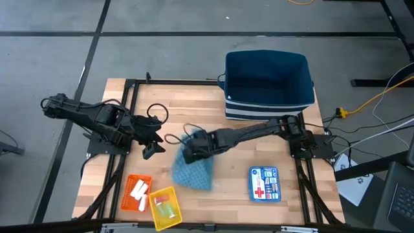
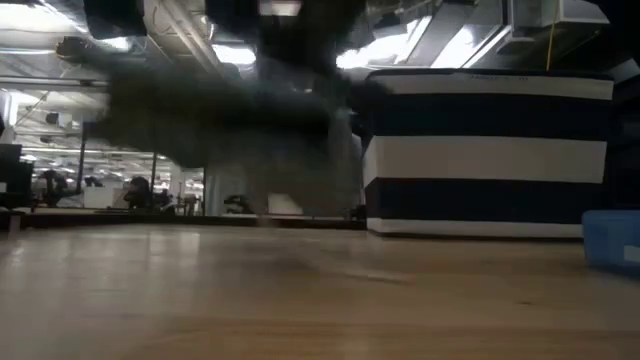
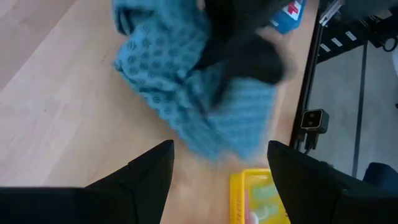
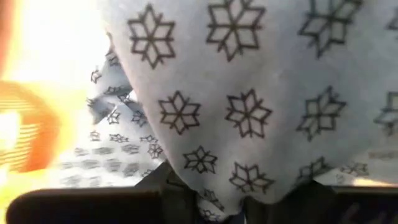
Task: Pick & Place Medicine items
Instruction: Put the blue patient gown into the blue bin
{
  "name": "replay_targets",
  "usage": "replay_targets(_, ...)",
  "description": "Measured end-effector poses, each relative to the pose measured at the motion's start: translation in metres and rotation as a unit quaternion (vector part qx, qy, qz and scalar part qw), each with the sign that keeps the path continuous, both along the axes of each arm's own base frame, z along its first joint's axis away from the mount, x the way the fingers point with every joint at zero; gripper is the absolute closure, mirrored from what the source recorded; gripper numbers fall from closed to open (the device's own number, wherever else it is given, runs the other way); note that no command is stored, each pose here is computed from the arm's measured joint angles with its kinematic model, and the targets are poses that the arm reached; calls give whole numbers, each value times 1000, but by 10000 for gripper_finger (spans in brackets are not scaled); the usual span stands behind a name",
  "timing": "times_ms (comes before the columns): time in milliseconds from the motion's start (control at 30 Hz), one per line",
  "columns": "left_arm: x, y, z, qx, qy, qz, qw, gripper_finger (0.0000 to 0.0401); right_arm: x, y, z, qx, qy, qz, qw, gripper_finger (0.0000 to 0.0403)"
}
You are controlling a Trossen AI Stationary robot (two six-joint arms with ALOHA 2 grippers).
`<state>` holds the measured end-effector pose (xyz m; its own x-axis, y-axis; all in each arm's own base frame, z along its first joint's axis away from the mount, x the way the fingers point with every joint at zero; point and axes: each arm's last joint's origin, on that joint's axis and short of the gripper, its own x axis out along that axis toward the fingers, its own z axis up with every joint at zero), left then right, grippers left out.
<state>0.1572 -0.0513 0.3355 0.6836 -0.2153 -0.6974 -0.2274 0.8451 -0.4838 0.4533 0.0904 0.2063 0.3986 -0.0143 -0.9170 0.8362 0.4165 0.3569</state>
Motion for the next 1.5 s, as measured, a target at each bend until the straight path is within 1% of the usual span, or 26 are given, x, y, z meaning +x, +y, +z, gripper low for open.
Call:
replay_targets(100,-1,0,0,1,-2,0,1000,146,7,-8,39,-21,-39,1,999,322)
replay_targets(200,-1,1,1,2,-3,1,1000,146,5,-23,56,-53,-23,-12,998,322)
replay_targets(267,-1,1,0,2,-2,1,1000,146,3,-33,65,-69,-9,-18,997,322)
replay_targets(333,-1,1,0,3,-1,2,1000,146,-2,-39,69,-75,13,-16,997,322)
replay_targets(367,-1,1,0,3,-1,1,1000,146,-2,-40,70,-75,13,-11,997,322)
replay_targets(533,-1,1,0,6,-1,3,1000,146,1,-41,84,-75,-12,-2,997,322)
replay_targets(667,-1,1,0,10,-2,6,1000,146,1,-46,94,-90,-24,-8,996,322)
replay_targets(900,-1,1,0,10,-1,7,1000,146,-7,-66,129,-131,-36,-18,991,322)
replay_targets(1033,-1,1,0,10,-1,7,1000,146,-25,-89,155,-158,-55,-46,985,322)
replay_targets(1233,-1,1,0,10,-1,7,1000,146,-65,-113,214,-212,-123,-85,966,322)
replay_targets(1367,-1,1,0,12,-2,9,1000,146,-99,-124,250,-273,-157,-117,942,322)
replay_targets(1500,-1,2,0,16,-3,13,1000,146,-134,-137,280,-330,-180,-168,911,322)
